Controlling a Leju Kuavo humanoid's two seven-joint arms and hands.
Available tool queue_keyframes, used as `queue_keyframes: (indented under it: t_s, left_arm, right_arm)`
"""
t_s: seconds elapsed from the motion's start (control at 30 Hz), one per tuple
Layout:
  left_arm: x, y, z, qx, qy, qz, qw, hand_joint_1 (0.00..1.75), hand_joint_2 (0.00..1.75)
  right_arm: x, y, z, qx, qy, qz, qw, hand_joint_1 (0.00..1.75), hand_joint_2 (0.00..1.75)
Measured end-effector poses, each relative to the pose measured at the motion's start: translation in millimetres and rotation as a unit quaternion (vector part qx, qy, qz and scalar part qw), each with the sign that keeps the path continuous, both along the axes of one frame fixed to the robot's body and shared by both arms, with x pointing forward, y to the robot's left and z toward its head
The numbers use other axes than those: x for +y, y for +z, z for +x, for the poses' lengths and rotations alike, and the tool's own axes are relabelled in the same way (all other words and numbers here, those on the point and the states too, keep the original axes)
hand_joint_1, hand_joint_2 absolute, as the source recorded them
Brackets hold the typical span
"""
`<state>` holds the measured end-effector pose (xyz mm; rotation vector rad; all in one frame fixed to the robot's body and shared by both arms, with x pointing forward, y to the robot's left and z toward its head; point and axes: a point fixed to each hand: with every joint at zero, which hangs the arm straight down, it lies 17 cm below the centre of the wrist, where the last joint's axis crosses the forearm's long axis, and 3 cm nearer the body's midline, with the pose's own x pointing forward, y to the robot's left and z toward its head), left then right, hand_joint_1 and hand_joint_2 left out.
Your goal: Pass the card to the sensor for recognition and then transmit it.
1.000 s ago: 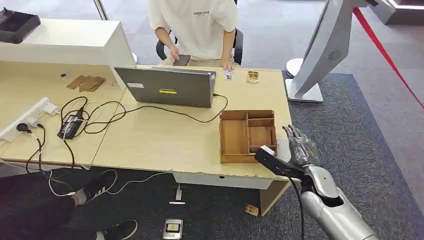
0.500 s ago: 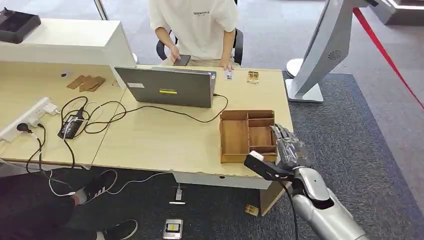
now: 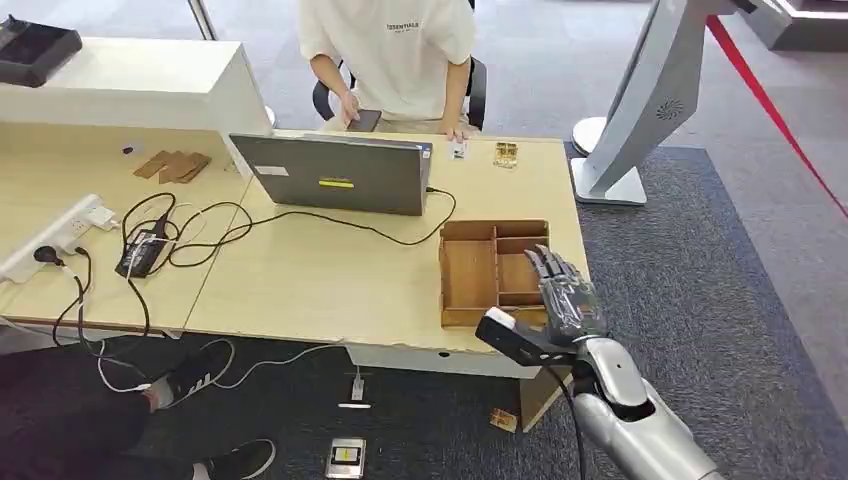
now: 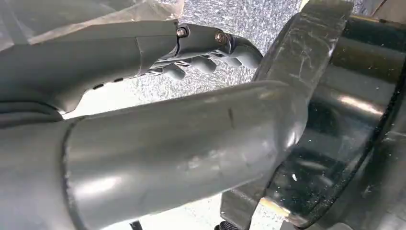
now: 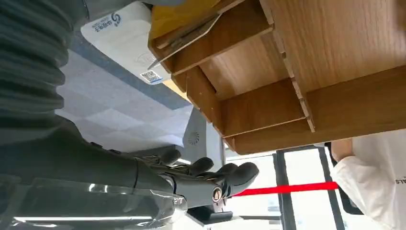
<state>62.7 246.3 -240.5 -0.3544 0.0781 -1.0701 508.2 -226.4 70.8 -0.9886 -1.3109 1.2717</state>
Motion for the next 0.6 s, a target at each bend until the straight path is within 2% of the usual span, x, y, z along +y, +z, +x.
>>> queue_keyframes:
  t_s: [0.6]
  left_arm:
    - [0.4, 0.1, 1.4, -0.001, -0.001, 0.001, 1.000, 0.00, 0.00]
  right_arm:
    - [6.7, -7.4, -0.5, 0.007, 0.014, -0.004, 1.000, 0.00, 1.75]
